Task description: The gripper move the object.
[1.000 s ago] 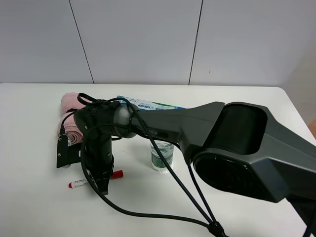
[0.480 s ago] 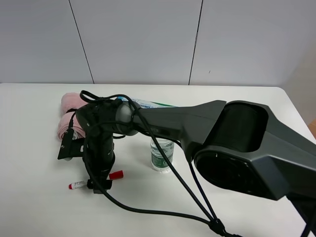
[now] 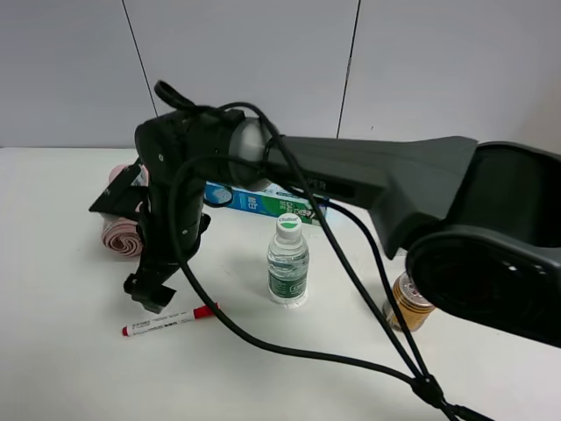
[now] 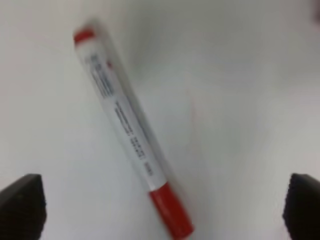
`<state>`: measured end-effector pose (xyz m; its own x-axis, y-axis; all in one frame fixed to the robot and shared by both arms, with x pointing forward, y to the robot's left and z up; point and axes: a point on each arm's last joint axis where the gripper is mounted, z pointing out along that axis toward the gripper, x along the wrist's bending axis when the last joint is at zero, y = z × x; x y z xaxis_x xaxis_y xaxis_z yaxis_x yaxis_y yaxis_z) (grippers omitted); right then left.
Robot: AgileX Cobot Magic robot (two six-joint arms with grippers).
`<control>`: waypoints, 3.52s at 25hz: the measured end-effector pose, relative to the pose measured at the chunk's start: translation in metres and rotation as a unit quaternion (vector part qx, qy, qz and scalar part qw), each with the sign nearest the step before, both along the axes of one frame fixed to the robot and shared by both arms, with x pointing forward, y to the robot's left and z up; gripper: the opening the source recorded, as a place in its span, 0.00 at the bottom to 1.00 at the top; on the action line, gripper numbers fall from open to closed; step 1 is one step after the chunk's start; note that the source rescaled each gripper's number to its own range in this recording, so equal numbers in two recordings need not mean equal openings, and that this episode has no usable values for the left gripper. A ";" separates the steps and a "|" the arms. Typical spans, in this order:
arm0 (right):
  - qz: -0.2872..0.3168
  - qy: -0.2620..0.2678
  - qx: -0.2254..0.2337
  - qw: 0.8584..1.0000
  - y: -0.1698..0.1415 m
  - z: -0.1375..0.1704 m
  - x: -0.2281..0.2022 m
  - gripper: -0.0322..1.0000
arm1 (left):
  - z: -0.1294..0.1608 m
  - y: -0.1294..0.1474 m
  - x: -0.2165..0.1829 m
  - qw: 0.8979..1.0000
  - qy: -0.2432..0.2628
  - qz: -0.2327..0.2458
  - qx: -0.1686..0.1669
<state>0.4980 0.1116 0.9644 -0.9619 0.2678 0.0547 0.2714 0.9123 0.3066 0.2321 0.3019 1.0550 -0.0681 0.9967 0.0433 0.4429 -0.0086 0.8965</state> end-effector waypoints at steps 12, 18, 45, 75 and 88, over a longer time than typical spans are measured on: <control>-0.121 0.024 0.091 0.988 -0.044 0.108 0.005 1.00 | 0.000 0.000 0.000 1.000 0.000 0.000 0.000; -0.187 -0.014 0.101 0.977 -0.100 0.139 0.045 1.00 | 0.000 0.000 0.000 1.000 0.000 0.000 0.000; -0.533 -0.072 0.020 0.843 -0.389 0.175 0.085 1.00 | 0.000 0.000 0.000 1.000 0.000 0.000 0.000; -0.594 -0.319 0.136 0.726 -0.414 0.136 -0.232 1.00 | 0.000 0.000 0.000 1.000 0.000 0.000 0.000; -0.589 -0.321 0.150 0.726 -0.409 0.087 -0.251 1.00 | 0.000 0.000 0.000 1.000 0.000 0.000 0.000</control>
